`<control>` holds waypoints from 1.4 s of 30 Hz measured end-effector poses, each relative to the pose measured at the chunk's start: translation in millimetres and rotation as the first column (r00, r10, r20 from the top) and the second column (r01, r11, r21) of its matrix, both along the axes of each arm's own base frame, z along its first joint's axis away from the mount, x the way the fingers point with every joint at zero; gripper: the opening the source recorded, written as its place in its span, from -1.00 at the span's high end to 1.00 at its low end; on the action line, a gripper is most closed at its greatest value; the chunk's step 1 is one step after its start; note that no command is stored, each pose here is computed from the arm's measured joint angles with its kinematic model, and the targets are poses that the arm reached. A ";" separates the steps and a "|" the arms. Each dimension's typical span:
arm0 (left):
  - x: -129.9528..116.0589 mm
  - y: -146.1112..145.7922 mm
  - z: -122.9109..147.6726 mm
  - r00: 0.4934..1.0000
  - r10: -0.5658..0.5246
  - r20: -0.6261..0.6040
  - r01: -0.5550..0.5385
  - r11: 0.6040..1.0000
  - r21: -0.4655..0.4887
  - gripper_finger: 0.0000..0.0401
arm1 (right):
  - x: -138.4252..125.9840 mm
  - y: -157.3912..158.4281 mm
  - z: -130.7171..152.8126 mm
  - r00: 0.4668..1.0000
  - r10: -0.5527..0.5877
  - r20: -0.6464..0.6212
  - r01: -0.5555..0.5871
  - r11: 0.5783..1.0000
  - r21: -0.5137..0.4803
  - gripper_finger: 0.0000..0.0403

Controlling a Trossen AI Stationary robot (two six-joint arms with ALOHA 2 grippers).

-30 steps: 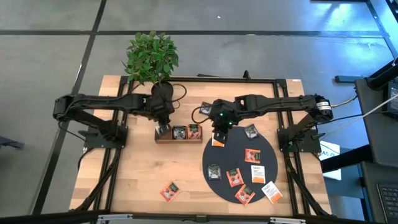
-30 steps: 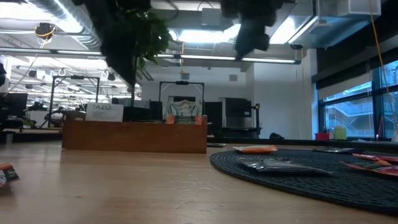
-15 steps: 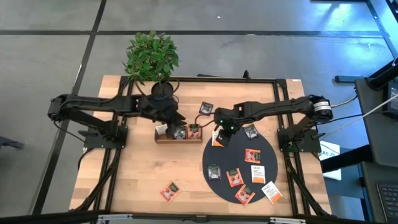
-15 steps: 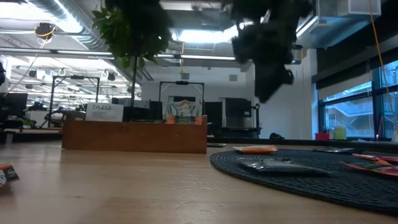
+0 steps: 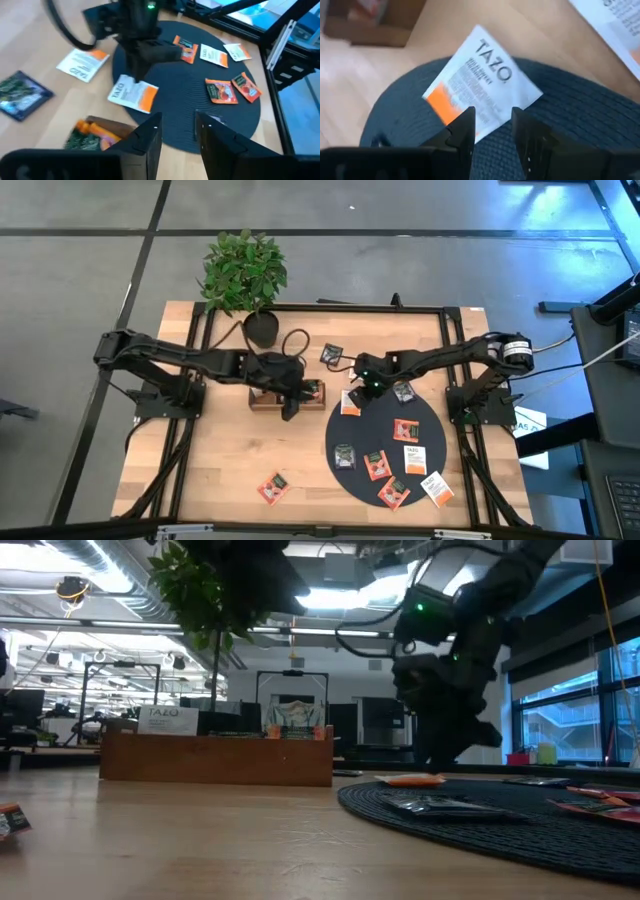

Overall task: Pick & Place Tea
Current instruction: Put the white tea bag into the left section of the wooden organizer

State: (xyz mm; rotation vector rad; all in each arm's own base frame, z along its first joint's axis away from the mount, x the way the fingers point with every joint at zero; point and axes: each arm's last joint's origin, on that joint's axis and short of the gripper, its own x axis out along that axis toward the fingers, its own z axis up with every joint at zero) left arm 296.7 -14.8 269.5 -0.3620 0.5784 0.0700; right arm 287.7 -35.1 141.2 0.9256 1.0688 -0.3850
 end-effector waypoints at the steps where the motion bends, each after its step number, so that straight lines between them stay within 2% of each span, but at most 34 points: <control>1: 1.5 -1.8 -2.4 1.000 -0.002 -0.008 0.002 1.000 -0.006 0.43 | -1.6 -1.0 -3.1 1.000 -0.020 0.009 0.020 1.000 0.008 0.36; 8: 4.6 -10.9 -8.0 1.000 -0.018 -0.025 0.018 1.000 -0.020 0.43 | -4.3 -1.5 -7.6 1.000 -0.022 0.021 0.022 1.000 0.015 0.36; 16: 6.5 -10.2 -5.1 1.000 0.004 0.012 -0.004 1.000 -0.008 0.43 | -1.5 0.8 -3.3 0.999 0.020 0.036 -0.023 0.995 0.095 0.36; 23: 6.9 -9.2 -4.6 1.000 0.004 0.018 -0.004 1.000 0.000 0.43 | -5.5 -3.2 -5.6 1.000 -0.017 -0.015 0.017 0.999 0.046 0.36; 29: 6.9 -9.2 -4.6 1.000 0.004 0.018 -0.004 1.000 0.001 0.43 | -6.8 -10.0 -5.7 0.999 -0.043 -0.018 0.044 0.998 0.042 0.36; 33: 6.9 -9.0 -4.6 1.000 0.009 0.019 -0.009 1.000 0.005 0.43 | -7.0 -13.3 -5.8 0.997 -0.070 -0.020 0.070 0.998 0.006 0.36; 42: 6.9 -8.5 -4.6 1.000 0.024 0.020 -0.024 1.000 0.015 0.43 | -6.2 -13.4 -5.7 0.998 -0.069 -0.008 0.069 0.998 0.003 0.36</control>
